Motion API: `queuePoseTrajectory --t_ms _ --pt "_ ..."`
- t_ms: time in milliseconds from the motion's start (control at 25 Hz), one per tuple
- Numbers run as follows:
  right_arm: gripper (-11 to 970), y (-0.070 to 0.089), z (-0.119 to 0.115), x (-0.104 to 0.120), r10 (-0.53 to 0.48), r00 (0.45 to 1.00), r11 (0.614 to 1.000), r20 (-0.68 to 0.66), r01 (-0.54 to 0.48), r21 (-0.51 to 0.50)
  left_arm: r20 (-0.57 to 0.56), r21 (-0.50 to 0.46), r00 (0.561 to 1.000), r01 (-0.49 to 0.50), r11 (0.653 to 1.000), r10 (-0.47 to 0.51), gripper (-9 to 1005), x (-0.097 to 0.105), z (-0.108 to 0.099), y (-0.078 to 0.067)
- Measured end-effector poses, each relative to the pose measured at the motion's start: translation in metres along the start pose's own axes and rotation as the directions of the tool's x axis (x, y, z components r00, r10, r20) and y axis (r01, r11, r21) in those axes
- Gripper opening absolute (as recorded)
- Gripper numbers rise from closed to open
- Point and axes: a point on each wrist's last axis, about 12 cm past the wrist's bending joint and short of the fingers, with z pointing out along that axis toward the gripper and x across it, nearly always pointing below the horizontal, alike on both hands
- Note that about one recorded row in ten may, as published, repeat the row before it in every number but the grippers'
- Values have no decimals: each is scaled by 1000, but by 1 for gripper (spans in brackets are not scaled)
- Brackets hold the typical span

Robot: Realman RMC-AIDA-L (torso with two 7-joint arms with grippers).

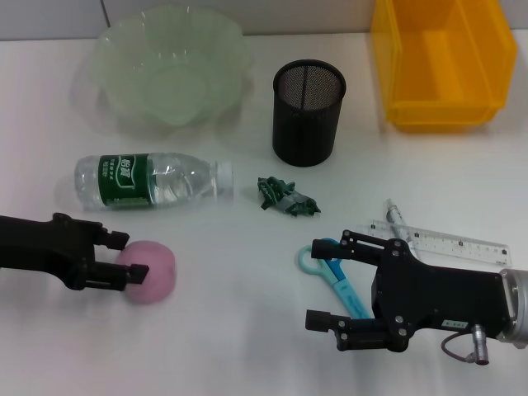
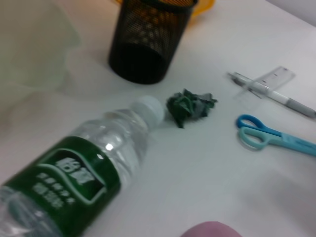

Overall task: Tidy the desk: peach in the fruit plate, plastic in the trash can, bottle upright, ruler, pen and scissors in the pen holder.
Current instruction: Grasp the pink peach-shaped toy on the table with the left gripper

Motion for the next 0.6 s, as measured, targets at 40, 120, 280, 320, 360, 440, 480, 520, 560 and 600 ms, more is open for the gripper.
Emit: queuePoseTrajectory --t_ms 40,120,280,320,360,440,480,520,560,600 --pt "839 0 0 0 0 1000 1000 -1 0 1 -8 9 1000 -1 1000 1 563 0 2 0" --pt "839 0 0 0 -1 1000 1000 -1 1 1 -14 15 1000 0 1000 0 559 -1 5 0" --pt "838 0 0 0 -2 1000 1000 -1 2 4 -20 19 1000 7 1000 -6 550 -1 11 2" --pt "838 -1 1 0 -3 1000 1000 0 3 4 -19 15 1000 6 1000 -6 548 -2 12 3" --pt "838 -1 1 0 -3 1000 1000 0 3 4 -19 15 1000 6 1000 -6 545 -2 12 3" --pt "838 -1 1 0 -4 1000 1000 1 4 3 -19 7 1000 5 1000 -5 541 -2 12 4" --pt "838 -1 1 -1 -4 1000 1000 1 4 3 -18 -2 1000 5 1000 -5 539 -2 12 5" --pt "838 -1 1 -1 -3 1000 1000 1 3 3 -16 -16 1000 6 1000 -6 536 -2 12 7" --pt "838 -1 1 -1 -3 1000 1000 1 3 3 -16 -16 1000 6 1000 -6 534 -2 12 7" --pt "838 -1 1 -1 -2 1000 1000 2 2 4 -15 -22 1000 6 1000 -7 532 -1 12 7"
